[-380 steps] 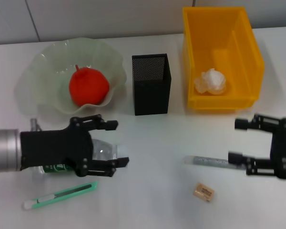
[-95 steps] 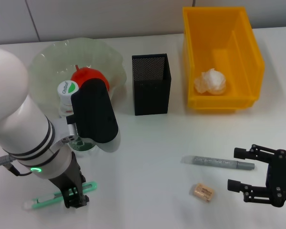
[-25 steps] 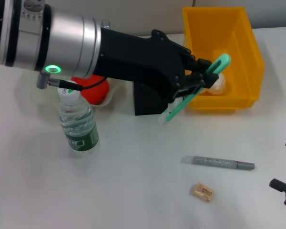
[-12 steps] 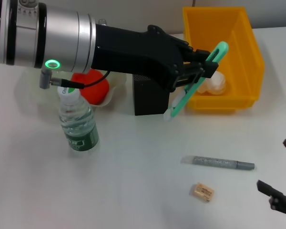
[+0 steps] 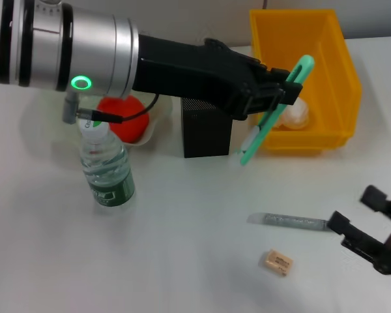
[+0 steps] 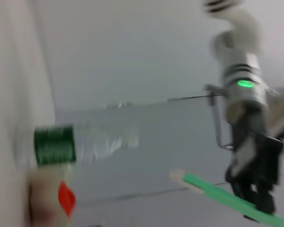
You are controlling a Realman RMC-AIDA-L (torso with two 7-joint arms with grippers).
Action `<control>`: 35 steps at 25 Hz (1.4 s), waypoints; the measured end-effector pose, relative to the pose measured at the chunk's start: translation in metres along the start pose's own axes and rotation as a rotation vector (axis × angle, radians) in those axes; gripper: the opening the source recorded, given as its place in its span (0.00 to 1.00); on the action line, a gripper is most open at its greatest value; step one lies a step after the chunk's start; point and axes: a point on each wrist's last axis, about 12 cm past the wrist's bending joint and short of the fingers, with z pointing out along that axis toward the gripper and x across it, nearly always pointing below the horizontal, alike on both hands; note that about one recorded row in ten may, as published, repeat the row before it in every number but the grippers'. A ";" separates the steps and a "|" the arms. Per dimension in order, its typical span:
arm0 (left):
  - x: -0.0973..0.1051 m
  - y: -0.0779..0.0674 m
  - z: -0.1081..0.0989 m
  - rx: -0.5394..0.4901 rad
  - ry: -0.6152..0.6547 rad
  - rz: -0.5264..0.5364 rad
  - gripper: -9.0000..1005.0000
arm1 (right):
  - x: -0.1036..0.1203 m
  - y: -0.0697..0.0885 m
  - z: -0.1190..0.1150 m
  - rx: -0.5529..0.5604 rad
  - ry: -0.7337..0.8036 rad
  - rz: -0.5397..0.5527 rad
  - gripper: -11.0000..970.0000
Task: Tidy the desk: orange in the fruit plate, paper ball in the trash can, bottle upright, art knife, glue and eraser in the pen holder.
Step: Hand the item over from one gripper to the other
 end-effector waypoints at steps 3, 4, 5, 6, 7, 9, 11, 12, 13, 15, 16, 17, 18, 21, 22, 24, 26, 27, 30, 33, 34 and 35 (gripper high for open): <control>-0.001 -0.001 0.002 0.005 0.008 -0.011 0.23 | -0.013 0.011 0.010 0.018 0.039 -0.185 0.82; -0.002 -0.001 0.004 0.007 0.013 -0.021 0.24 | -0.016 0.013 0.012 0.020 0.044 -0.249 0.82; -0.003 0.000 0.007 0.014 0.022 -0.037 0.24 | -0.018 0.015 0.013 0.017 0.046 -0.313 0.82; -0.003 0.000 0.009 0.021 0.029 -0.047 0.24 | -0.020 0.016 0.014 0.014 0.048 -0.372 0.82; -0.004 0.001 0.010 0.024 0.033 -0.051 0.24 | -0.021 0.017 0.015 0.010 0.051 -0.427 0.82; -0.004 0.000 0.011 0.028 0.036 -0.052 0.24 | -0.023 0.019 0.017 0.006 0.054 -0.490 0.82; -0.004 0.000 0.012 0.033 0.040 -0.052 0.24 | -0.023 0.019 0.019 0.010 0.053 -0.526 0.82; -0.003 -0.001 0.013 0.035 0.042 -0.052 0.24 | -0.023 0.019 0.021 0.013 0.051 -0.540 0.82; -0.003 -0.001 0.013 0.035 0.042 -0.052 0.24 | -0.022 0.019 0.022 0.016 0.050 -0.563 0.82; -0.003 -0.002 0.014 0.041 0.048 -0.060 0.24 | -0.021 0.020 0.027 0.017 0.049 -0.626 0.82; -0.003 -0.002 0.014 0.043 0.050 -0.064 0.24 | -0.021 0.021 0.030 0.018 0.049 -0.664 0.82; -0.003 -0.003 0.014 0.045 0.052 -0.066 0.24 | -0.021 0.021 0.033 0.021 0.048 -0.689 0.82; -0.003 -0.003 0.015 0.048 0.053 -0.067 0.25 | -0.021 0.021 0.035 0.026 0.045 -0.710 0.82; -0.003 -0.005 0.016 0.060 0.053 -0.074 0.25 | -0.025 0.022 0.038 0.043 0.010 -0.739 0.82; -0.003 -0.005 0.016 0.060 0.053 -0.074 0.25 | -0.026 0.022 0.040 0.049 0.001 -0.751 0.82; -0.003 -0.005 0.016 0.060 0.053 -0.074 0.25 | -0.026 0.021 0.043 0.065 -0.013 -0.775 0.82; -0.004 -0.006 0.017 0.066 0.054 -0.091 0.25 | -0.026 0.020 0.046 0.082 -0.022 -0.794 0.82; -0.004 -0.007 0.018 0.069 0.053 -0.091 0.25 | -0.025 0.019 0.047 0.089 -0.027 -0.804 0.82; -0.004 -0.007 0.018 0.074 0.053 -0.092 0.25 | -0.023 0.018 0.050 0.104 -0.039 -0.837 0.82; -0.004 -0.010 0.018 0.103 0.066 -0.092 0.26 | -0.022 0.018 0.053 0.111 -0.053 -0.851 0.82; -0.004 -0.010 0.018 0.103 0.066 -0.092 0.26 | -0.022 0.018 0.054 0.115 -0.062 -0.852 0.82; -0.004 -0.010 0.018 0.103 0.066 -0.092 0.26 | -0.022 0.018 0.055 0.118 -0.071 -0.854 0.82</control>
